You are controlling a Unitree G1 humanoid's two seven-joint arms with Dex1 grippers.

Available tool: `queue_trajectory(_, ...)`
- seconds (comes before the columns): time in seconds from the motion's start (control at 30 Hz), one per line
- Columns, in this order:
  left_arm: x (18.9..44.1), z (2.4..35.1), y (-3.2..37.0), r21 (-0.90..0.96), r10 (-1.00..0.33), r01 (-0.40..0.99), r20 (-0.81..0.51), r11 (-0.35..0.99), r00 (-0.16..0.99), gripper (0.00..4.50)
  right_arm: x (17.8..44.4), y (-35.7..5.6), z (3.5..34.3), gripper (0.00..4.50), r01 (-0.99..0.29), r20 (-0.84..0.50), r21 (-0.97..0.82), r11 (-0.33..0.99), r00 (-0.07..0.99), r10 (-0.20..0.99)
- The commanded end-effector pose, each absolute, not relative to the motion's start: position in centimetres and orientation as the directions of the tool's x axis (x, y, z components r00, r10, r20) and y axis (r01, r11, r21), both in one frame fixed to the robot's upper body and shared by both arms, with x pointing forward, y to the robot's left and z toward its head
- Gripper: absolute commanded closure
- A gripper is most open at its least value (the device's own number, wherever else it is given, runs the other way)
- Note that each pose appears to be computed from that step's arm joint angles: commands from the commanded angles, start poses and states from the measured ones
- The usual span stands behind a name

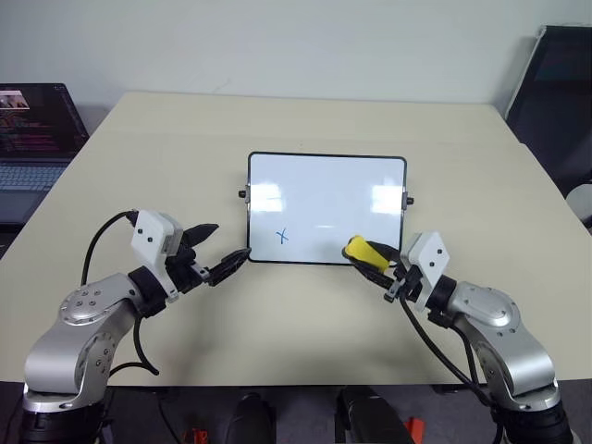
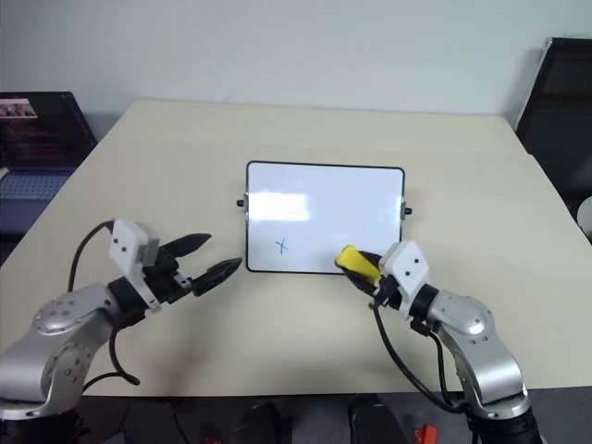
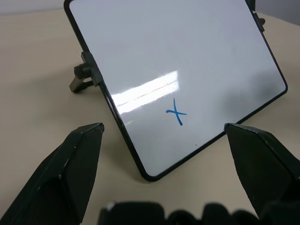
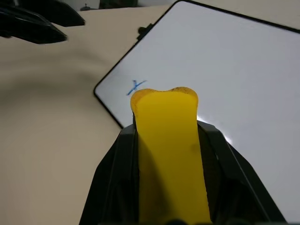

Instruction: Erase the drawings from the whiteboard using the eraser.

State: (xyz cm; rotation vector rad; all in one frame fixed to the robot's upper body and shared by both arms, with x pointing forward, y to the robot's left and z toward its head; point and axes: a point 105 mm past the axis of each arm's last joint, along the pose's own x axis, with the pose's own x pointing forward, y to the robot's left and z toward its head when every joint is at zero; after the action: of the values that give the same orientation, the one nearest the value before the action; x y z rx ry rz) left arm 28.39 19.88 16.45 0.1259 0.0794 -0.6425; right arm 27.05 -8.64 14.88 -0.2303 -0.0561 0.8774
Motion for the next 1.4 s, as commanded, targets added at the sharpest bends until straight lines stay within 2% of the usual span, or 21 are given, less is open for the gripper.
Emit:
queue_trajectory(0.03,28.0,18.1,19.5,0.123,-0.588,0.592,-0.068,0.797,0.806,0.0,26.4,-7.8,15.9,3.2,-0.766,0.006,-0.216,0.606,0.619,0.785)
queue_trajectory(0.4,27.7,17.9,20.1,0.126,-0.535,0.54,-0.07,0.832,0.842,0.0,26.9,-7.1,15.6,3.2,-0.787,-0.028,-0.254,0.562,0.587,0.809)
queue_trajectory(0.57,27.5,17.4,21.3,0.143,-0.502,0.509,-0.084,0.849,0.861,0.0,27.6,-6.7,15.1,3.2,-0.768,-0.078,-0.363,0.529,0.59,0.803)
queue_trajectory(0.77,27.5,16.7,22.7,0.17,-0.473,0.488,-0.122,0.856,0.872,0.0,29.6,-5.5,15.2,3.2,-0.709,-0.114,-0.507,0.49,0.618,0.777)
queue_trajectory(0.9,27.7,15.9,23.3,0.182,-0.472,0.492,-0.143,0.851,0.87,0.0,31.3,-3.4,16.0,3.2,-0.682,-0.089,-0.555,0.477,0.618,0.781)
queue_trajectory(1.2,27.8,14.0,24.0,0.234,-0.522,0.553,-0.185,0.799,0.833,0.0,35.8,2.4,16.9,3.2,-0.634,-0.167,-0.696,0.338,0.6,0.782)
queue_trajectory(1.3,27.4,13.2,23.7,0.255,-0.554,0.588,-0.196,0.768,0.809,0.0,36.3,3.0,15.8,3.2,-0.637,-0.233,-0.723,0.267,0.589,0.774)
queue_trajectory(1.4,27.1,12.7,23.5,0.251,-0.575,0.607,-0.193,0.754,0.795,0.0,35.5,2.3,12.7,3.2,-0.7,-0.388,-0.701,0.136,0.535,0.751)
